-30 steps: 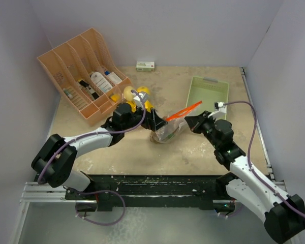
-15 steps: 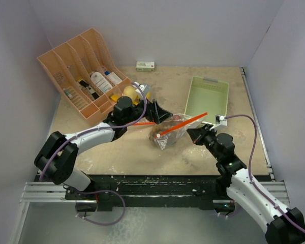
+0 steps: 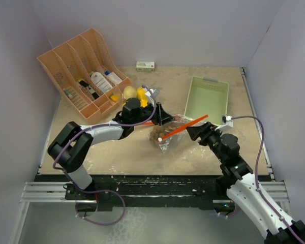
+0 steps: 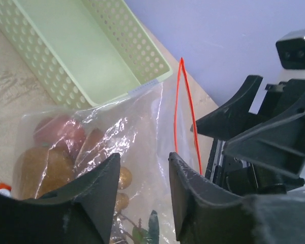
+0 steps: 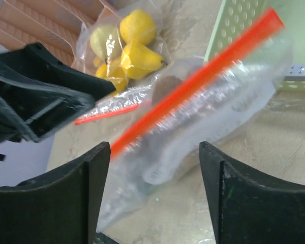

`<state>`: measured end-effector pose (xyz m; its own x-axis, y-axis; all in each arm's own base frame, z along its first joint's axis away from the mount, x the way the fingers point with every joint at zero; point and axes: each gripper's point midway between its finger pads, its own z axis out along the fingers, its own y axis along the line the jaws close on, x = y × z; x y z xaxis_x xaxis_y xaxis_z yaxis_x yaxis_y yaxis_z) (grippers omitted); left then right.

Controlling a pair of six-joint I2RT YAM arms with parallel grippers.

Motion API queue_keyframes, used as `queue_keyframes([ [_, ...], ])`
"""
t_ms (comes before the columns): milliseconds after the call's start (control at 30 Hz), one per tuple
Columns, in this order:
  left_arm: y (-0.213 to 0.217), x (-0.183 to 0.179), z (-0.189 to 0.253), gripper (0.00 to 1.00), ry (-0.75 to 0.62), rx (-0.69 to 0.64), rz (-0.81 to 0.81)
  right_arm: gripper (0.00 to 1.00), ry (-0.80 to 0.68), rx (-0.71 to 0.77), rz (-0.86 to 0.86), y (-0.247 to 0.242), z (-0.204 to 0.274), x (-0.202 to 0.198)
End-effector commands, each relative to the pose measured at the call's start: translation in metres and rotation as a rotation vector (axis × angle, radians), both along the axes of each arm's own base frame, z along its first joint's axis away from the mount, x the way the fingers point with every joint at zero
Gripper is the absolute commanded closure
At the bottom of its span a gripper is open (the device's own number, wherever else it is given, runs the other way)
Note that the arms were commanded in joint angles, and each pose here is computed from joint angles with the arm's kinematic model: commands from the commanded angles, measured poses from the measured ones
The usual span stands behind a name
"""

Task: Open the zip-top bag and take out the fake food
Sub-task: Open the zipper of the food storage bag at the center of the board.

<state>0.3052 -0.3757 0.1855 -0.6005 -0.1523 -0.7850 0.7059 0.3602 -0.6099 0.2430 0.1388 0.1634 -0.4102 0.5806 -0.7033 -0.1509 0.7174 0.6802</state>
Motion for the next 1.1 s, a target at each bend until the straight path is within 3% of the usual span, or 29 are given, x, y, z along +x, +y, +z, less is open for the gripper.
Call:
queue_keyframes([
  [0,-0.015,-0.007,0.03,0.61,-0.095,-0.08,-0.068,0.23,0.051,0.05,-0.11,-0.017,0.019,-0.005],
  [133,-0.02,-0.009,0.027,0.77,-0.095,-0.086,-0.089,0.21,0.09,0.099,-0.136,-0.019,0.01,-0.008],
  [267,-0.024,-0.01,0.024,0.79,-0.086,-0.092,-0.108,0.3,0.181,0.137,-0.162,-0.018,-0.014,-0.01],
  [333,-0.025,-0.01,0.022,0.8,-0.082,-0.096,-0.117,0.43,0.217,0.135,-0.16,-0.017,-0.026,-0.013],
  [400,-0.026,-0.011,0.021,0.8,-0.074,-0.099,-0.122,0.71,0.233,0.135,-0.174,-0.019,-0.033,-0.015],
  [433,-0.026,-0.011,0.019,0.79,-0.071,-0.099,-0.121,0.78,0.231,0.137,-0.184,-0.021,-0.033,-0.015],
  [500,-0.025,-0.011,0.017,0.79,-0.071,-0.104,-0.116,0.86,0.237,0.142,-0.191,-0.023,-0.036,-0.017],
  [600,-0.026,-0.012,0.015,0.79,-0.066,-0.109,-0.12,0.88,0.247,0.142,-0.184,-0.023,-0.039,-0.021],
  [733,-0.025,-0.019,0.019,0.73,-0.062,-0.134,-0.132,1.0,0.217,0.129,-0.172,-0.023,-0.035,-0.02],
  [800,-0.027,-0.024,0.021,0.68,-0.074,-0.133,-0.147,1.0,0.196,0.104,-0.163,-0.022,-0.034,-0.017],
  [967,-0.045,-0.039,0.027,0.36,-0.09,-0.091,-0.217,1.0,0.173,0.017,-0.132,-0.017,-0.039,-0.003],
  [1067,-0.055,-0.047,0.017,0.34,-0.092,-0.014,-0.222,1.0,0.191,-0.033,-0.119,-0.014,-0.046,0.004],
])
